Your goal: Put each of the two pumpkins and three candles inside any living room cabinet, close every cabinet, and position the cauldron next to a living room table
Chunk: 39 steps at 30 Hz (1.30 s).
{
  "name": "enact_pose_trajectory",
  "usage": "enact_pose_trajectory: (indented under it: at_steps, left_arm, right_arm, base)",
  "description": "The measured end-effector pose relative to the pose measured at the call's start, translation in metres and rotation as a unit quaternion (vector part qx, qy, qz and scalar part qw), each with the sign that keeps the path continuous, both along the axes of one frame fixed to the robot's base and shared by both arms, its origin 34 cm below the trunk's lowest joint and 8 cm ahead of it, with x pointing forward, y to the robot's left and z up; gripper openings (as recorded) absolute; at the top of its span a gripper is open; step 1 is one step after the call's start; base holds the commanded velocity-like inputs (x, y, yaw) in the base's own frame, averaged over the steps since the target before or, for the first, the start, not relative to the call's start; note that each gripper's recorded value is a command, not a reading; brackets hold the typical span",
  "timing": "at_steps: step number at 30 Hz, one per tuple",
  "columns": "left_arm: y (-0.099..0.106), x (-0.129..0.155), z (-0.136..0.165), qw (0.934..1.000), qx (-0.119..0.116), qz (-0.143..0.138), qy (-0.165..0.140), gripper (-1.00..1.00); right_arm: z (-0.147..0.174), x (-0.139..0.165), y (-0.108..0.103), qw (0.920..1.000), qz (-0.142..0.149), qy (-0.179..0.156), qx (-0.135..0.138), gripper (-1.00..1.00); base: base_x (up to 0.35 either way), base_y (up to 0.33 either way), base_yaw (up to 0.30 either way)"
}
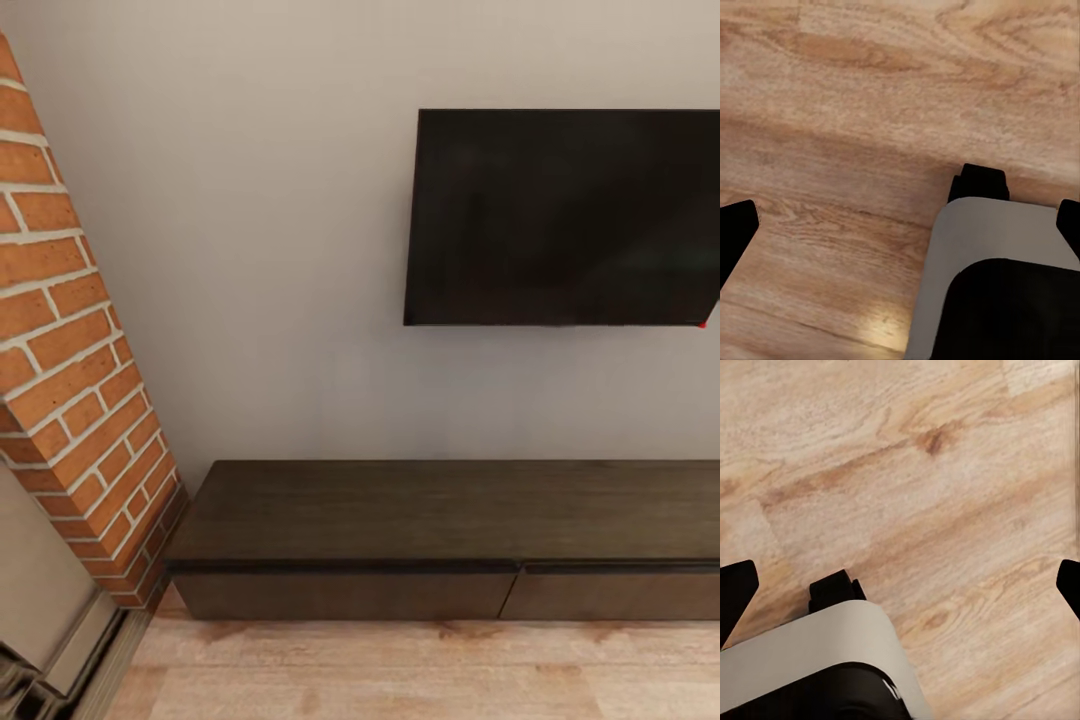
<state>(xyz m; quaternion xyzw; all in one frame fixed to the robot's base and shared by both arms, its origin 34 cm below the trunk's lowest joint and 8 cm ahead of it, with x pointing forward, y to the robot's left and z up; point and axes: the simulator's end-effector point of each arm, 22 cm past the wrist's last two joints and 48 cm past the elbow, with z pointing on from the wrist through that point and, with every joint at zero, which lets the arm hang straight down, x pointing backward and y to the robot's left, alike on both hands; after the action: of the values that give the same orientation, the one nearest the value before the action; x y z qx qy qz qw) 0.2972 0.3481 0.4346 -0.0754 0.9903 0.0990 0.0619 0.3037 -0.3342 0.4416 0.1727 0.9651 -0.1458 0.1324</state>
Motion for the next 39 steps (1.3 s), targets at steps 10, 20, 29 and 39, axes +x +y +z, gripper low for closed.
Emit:
enact_pose_trajectory:
  at_steps: [10, 20, 29, 39]
  left_arm:
    - [0.004, -0.035, 0.014, 1.0000, 0.005, -0.003, 0.006, 1.00]
    - [-0.005, -0.050, 0.028, 0.9998, 0.000, -0.005, 0.017, 1.00]
    - [-0.009, -0.052, 0.036, 0.9998, -0.003, -0.006, 0.017, 1.00]
    - [-0.001, -0.052, 0.037, 0.9999, 0.003, 0.001, 0.017, 1.00]
  right_arm:
    - [0.014, -0.030, 0.000, 0.9999, 0.000, 0.011, -0.003, 1.00]
    - [0.023, -0.032, 0.031, 0.9974, 0.021, -0.004, 0.068, 1.00]
    - [0.030, -0.029, 0.043, 0.9949, 0.026, -0.012, 0.097, 1.00]
    - [0.030, -0.028, 0.045, 0.9950, 0.028, -0.011, 0.096, 1.00]
  base:
    - [0.000, 0.000, 0.000]
    - [0.000, 0.000, 0.000]
    - [0.000, 0.000, 0.000]
    - [0.000, 0.000, 0.000]
